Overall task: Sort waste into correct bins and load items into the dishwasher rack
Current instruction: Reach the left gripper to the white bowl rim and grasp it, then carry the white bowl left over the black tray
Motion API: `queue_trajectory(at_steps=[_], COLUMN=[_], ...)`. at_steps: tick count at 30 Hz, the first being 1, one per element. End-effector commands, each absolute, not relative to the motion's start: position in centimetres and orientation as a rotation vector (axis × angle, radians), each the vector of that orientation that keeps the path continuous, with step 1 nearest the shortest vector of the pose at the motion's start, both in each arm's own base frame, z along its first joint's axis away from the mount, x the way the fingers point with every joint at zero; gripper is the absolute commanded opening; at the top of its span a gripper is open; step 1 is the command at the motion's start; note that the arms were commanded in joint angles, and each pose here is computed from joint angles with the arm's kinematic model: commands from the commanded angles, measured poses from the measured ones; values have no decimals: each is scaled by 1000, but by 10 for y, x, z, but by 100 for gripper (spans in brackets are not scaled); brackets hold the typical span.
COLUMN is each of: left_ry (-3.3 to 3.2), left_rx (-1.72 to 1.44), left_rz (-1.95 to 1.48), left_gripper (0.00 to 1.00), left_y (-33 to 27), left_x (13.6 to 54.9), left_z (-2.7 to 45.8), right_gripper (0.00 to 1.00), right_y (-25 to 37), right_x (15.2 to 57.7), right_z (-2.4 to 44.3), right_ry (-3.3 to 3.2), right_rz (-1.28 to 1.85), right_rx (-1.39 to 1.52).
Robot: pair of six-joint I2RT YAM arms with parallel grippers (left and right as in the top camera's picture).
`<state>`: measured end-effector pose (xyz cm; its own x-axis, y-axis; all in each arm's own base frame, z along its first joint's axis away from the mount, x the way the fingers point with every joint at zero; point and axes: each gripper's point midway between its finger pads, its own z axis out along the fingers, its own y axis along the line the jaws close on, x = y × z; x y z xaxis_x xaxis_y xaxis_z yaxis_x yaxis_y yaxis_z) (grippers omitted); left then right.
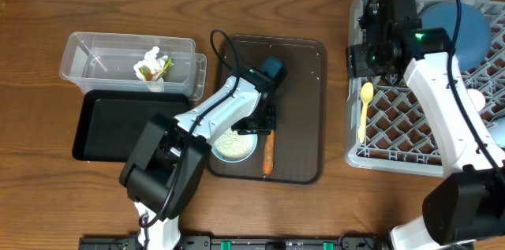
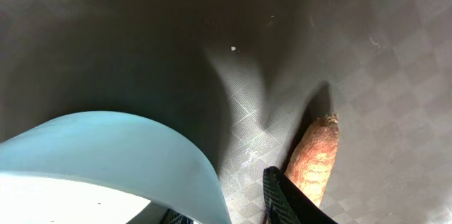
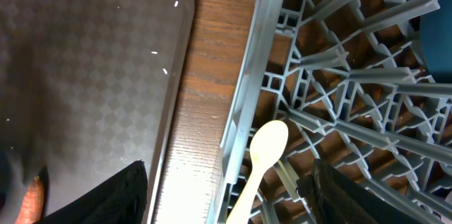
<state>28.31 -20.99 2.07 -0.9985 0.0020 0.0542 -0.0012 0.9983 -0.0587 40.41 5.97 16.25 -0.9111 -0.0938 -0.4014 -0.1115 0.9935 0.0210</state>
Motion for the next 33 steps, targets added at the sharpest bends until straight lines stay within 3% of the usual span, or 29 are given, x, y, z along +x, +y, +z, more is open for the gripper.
queue_trajectory(at_steps=[1,6,19,33], left_ry=[-3092,-3091,-3079,-3233], left_rx=[9,9,3,-57], left_rz=[44,-27,-41,-85], left_gripper=[33,32,6,6], left_y=[-206,-199,-198,-174], left_x=[284,285,284,308], left_z=[16,7,1,60], right_gripper=[72,72,72,72], right_y=[56,56,56,55], right_x=[406,406,405,404], right_z=[171,171,170,169], right_ry=[2705,2705,2710,2716], right_rz=[51,51,51,49], right_rx=[-120,-120,-120,-120])
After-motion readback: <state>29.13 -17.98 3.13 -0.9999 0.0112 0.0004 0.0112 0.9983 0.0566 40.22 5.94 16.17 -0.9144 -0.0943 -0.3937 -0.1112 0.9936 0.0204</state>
